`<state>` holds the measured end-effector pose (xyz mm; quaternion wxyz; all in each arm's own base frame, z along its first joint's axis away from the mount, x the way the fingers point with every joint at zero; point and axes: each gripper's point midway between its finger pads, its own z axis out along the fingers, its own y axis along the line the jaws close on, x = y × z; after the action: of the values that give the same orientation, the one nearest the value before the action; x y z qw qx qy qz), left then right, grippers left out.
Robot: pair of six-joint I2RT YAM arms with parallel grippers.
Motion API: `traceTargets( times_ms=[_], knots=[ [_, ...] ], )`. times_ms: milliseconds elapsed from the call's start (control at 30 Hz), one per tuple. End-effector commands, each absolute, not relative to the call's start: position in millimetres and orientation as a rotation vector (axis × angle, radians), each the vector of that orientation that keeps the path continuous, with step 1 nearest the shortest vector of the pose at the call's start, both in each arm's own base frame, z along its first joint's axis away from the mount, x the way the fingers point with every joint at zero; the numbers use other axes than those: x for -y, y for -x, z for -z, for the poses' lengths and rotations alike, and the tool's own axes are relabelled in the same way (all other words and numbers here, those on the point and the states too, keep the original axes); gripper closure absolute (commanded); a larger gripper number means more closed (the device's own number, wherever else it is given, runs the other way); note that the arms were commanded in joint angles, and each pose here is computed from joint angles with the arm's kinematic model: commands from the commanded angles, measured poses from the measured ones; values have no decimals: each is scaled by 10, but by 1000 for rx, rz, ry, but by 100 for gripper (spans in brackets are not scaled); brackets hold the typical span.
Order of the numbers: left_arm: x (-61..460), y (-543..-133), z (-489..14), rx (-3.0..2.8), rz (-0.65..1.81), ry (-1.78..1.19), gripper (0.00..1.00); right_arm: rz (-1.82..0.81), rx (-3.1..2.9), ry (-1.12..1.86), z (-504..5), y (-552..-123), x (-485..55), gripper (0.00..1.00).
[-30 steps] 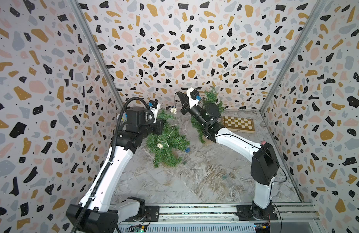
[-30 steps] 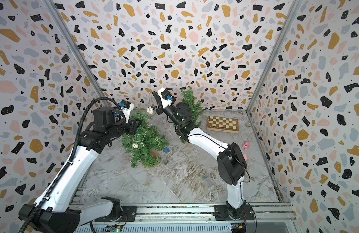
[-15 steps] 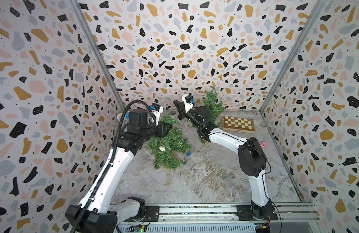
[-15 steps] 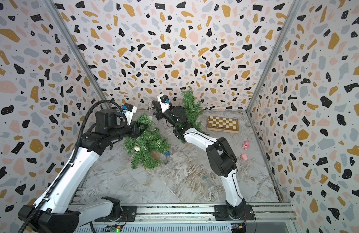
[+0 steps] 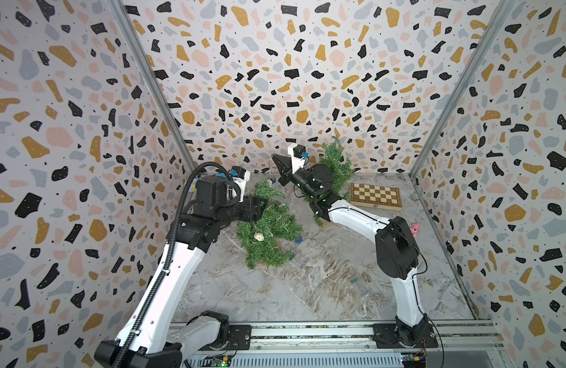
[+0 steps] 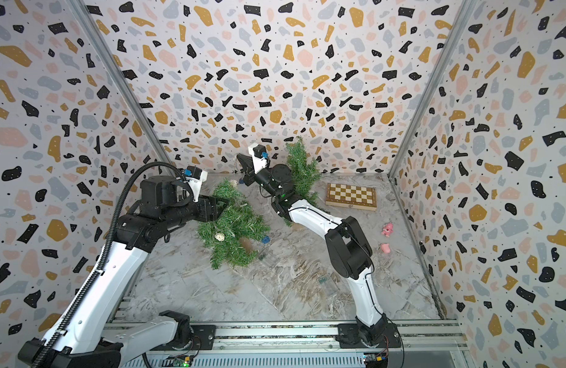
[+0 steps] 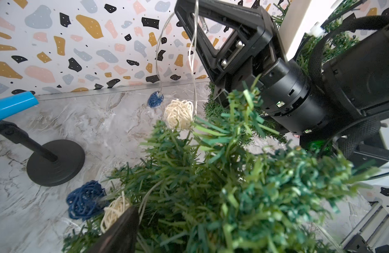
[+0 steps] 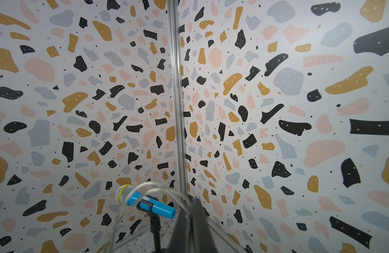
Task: Wrap string light around the christmas tree
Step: Wrap the light string around the Christmas tree.
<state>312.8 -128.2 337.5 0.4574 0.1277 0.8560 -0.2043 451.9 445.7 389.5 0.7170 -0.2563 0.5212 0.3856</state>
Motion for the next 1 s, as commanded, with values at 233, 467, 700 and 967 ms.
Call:
traceTargets(
  times_ms=[233, 467, 700, 967],
  knots=[
    [589, -3159, -3837, -2008, 170, -84, 23, -914, -1100, 550, -4177, -4539, -4520, 100],
    [982, -3267, -3909, -1953, 437, -205, 29, -931, -1115, 562, -4122, -4536, -4574, 100],
    [1248, -3221, -3828, -1969, 617, -279, 29, -931, -1116, 563, -4117, -4512, -4555, 100],
    [1384, -3076, -4261, -1883, 700, -372, 23, -948, -1135, 559, -4050, -4552, -4585, 100]
  ],
)
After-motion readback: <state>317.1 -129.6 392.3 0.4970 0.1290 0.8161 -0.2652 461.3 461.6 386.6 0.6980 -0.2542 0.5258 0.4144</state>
